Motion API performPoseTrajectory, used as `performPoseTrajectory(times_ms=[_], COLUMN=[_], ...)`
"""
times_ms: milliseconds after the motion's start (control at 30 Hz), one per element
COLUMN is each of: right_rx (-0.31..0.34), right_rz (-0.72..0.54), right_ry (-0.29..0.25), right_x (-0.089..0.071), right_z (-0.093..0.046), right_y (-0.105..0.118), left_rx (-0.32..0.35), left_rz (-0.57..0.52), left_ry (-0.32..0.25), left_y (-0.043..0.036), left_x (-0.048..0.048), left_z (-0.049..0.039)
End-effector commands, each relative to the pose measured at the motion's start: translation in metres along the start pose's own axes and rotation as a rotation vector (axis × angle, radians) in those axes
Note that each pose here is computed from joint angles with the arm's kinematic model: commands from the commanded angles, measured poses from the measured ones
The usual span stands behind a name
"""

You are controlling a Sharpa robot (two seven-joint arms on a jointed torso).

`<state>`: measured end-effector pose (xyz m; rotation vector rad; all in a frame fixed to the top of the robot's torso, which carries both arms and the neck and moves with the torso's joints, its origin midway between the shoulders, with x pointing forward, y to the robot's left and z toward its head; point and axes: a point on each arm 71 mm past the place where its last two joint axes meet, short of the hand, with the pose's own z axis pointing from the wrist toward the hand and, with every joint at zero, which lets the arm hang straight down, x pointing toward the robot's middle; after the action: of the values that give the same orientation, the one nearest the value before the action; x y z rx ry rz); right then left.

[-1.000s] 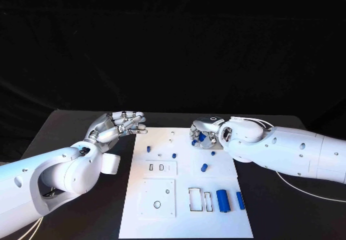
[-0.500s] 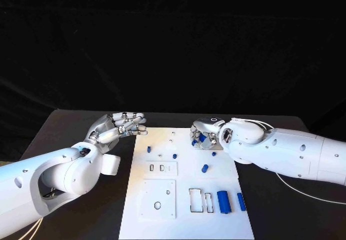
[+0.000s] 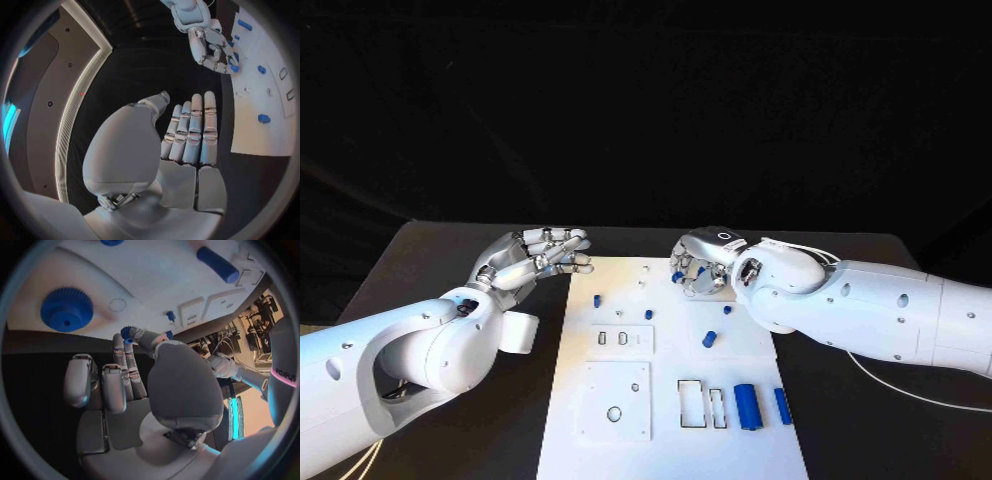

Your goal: Assemble the parts on the task board

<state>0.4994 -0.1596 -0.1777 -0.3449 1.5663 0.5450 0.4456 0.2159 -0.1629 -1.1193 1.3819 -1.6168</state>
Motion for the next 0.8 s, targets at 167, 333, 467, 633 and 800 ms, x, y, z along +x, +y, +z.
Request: performPoseTrajectory(times_ms=[167,333,467,633,800], right_rx=[0.022,0.029,0.025,0.016,0.008], right_rz=[-0.005,-0.004,0.002,0.005,0.008], right_ry=[-0.092,-0.104,-0.104,-0.1,-0.093], right_x=[-0.006,-0.006,-0.005,-0.004,-0.003], right_z=[0.012,0.02,0.026,0.031,0.034], right_y=[0.007,0.009,0.013,0.017,0.02], left_rx=[0.004,0.004,0.004,0.004,0.005], left_rz=[-0.011,-0.012,-0.012,-0.012,-0.012], left_ry=[0.022,0.025,0.026,0.027,0.029], left_y=[-0.001,-0.001,-0.0012,-0.0017,-0.0024], left_x=[0.0025,0.0034,0.0038,0.004,0.0046], left_z=[0.0004,0.0005,0.0002,0.0001,0.0003])
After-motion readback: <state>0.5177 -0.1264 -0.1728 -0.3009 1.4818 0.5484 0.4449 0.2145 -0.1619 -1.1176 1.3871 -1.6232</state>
